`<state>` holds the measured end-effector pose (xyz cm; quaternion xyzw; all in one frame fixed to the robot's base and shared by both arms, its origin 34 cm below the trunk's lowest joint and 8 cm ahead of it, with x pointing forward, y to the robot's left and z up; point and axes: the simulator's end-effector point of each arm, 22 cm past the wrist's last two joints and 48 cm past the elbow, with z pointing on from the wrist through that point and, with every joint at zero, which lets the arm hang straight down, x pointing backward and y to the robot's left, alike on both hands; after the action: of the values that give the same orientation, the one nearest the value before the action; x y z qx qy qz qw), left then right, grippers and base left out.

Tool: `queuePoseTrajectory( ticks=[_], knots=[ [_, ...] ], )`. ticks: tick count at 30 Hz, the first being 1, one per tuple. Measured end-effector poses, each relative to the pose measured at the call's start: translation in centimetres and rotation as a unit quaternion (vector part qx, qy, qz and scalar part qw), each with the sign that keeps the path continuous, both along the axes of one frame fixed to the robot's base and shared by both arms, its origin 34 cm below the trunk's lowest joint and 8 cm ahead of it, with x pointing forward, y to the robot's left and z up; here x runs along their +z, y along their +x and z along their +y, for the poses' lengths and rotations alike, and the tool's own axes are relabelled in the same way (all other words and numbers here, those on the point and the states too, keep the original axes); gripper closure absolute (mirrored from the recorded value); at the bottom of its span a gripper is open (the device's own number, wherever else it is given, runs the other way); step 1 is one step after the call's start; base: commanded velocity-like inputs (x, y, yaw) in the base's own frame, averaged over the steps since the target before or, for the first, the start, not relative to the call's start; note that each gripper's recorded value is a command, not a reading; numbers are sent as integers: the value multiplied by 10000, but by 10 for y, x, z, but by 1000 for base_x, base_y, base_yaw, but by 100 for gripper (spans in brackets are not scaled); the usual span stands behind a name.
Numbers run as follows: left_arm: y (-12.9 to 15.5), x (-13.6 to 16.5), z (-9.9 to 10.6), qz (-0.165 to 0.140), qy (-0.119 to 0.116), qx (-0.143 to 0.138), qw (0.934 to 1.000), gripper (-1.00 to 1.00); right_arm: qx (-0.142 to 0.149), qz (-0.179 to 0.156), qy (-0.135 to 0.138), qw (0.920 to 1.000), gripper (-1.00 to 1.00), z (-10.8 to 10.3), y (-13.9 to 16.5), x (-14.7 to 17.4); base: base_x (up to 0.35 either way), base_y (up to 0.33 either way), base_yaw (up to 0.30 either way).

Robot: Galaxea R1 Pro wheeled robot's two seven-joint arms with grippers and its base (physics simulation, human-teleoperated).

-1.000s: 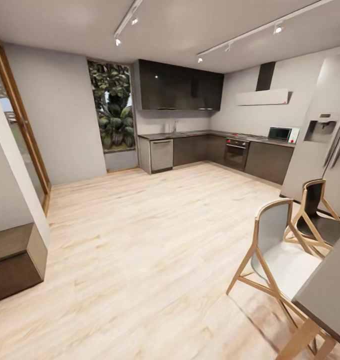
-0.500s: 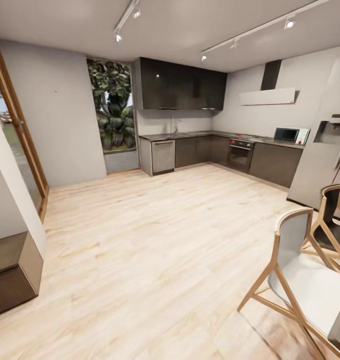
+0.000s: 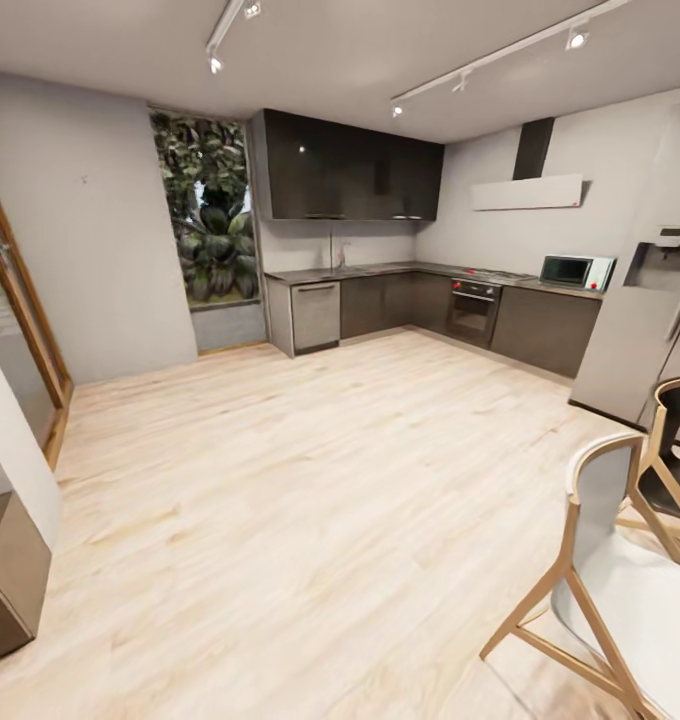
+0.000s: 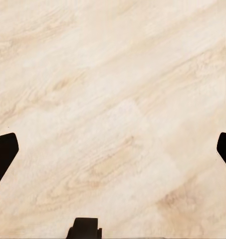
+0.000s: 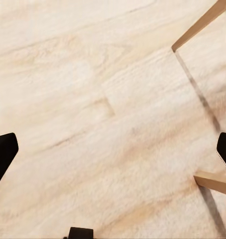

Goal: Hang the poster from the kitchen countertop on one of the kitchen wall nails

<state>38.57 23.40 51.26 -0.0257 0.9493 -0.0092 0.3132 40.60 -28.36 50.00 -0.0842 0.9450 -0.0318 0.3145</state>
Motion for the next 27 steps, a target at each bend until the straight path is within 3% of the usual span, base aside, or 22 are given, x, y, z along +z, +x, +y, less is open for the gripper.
queuePoseTrajectory(
  ticks=[9,27],
  knots=[
    [0,0,0,-4,0,1,10000,-100,1,0,0,10000,-100,0,0,0,335,0,-204],
    [1,0,0,-7,1,1,10000,-100,1,0,0,10000,-100,0,0,0,335,0,-12]
  ],
)
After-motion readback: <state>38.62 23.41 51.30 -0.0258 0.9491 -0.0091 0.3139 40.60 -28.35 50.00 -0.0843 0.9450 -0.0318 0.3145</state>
